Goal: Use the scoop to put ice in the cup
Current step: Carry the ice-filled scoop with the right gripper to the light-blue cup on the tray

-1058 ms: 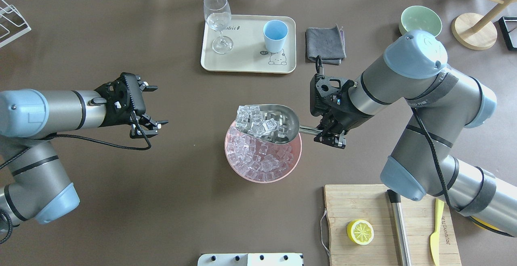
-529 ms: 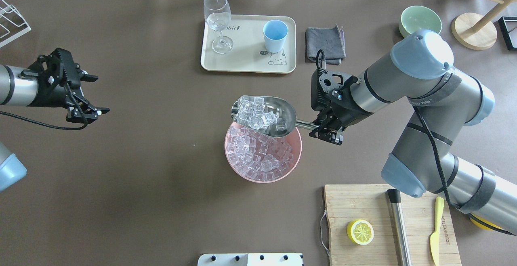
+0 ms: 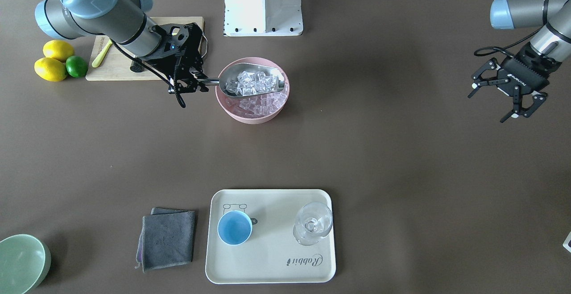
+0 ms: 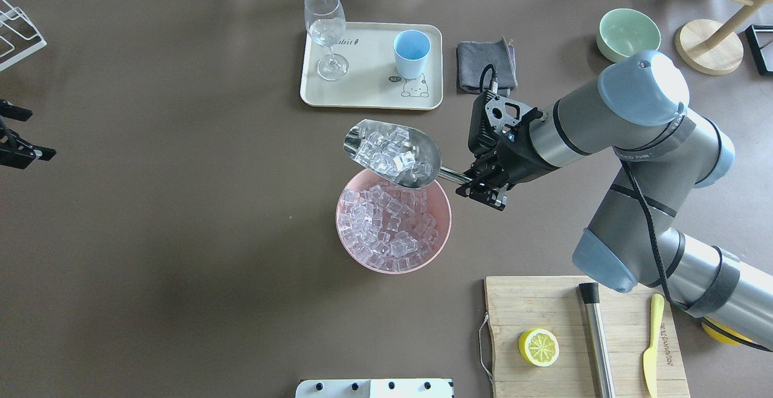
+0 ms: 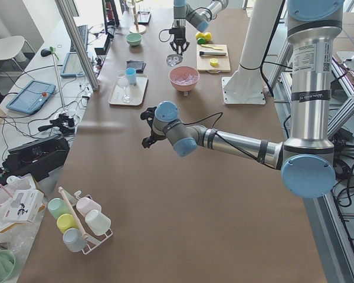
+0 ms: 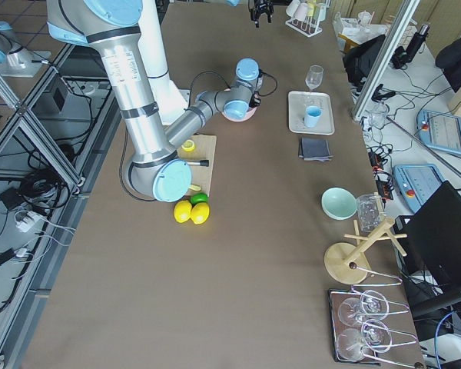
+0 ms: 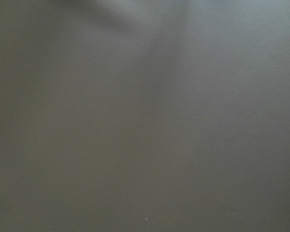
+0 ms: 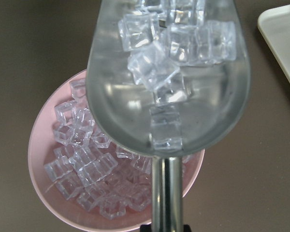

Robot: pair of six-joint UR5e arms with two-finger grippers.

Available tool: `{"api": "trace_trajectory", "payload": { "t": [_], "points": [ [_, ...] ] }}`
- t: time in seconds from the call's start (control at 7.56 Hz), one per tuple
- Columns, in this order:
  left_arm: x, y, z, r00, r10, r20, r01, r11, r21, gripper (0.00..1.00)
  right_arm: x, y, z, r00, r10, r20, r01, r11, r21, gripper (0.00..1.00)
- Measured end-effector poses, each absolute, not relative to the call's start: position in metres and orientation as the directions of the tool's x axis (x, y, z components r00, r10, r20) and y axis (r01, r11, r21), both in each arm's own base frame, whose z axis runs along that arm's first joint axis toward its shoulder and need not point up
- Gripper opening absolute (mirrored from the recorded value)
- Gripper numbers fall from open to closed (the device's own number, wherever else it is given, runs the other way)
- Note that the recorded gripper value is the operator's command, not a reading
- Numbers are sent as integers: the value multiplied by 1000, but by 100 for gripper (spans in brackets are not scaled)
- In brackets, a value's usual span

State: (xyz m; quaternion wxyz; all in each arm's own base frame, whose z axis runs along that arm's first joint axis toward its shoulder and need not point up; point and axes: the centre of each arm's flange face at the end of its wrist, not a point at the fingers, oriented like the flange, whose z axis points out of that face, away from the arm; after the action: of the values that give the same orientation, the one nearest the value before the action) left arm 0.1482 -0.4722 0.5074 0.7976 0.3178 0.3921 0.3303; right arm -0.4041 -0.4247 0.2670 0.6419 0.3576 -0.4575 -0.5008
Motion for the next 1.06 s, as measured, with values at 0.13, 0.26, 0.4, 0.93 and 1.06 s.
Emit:
{"api": "trace_trajectory", "payload": {
  "t": [0.13,0.26,0.4,0.93,1.06],
  "points": [
    [118,-475,533,481,723,-496,-260,658,706,99,-401,-427,268,97,-963,251,301,269,915,0],
    [94,-476,555,497,665,-558,-242,724,646,99,-396,-431,267,121,-950,288,289,311,905,0],
    [80,-476,570,514,607,-607,-234,779,581,99,-388,-438,268,150,-931,332,282,362,888,0],
    [49,-481,576,615,367,-698,-218,930,297,99,-347,-475,268,317,-768,557,262,635,726,0],
    [35,-480,581,649,308,-696,-199,951,235,99,-341,-482,263,367,-693,621,237,715,658,0]
  ]
}}
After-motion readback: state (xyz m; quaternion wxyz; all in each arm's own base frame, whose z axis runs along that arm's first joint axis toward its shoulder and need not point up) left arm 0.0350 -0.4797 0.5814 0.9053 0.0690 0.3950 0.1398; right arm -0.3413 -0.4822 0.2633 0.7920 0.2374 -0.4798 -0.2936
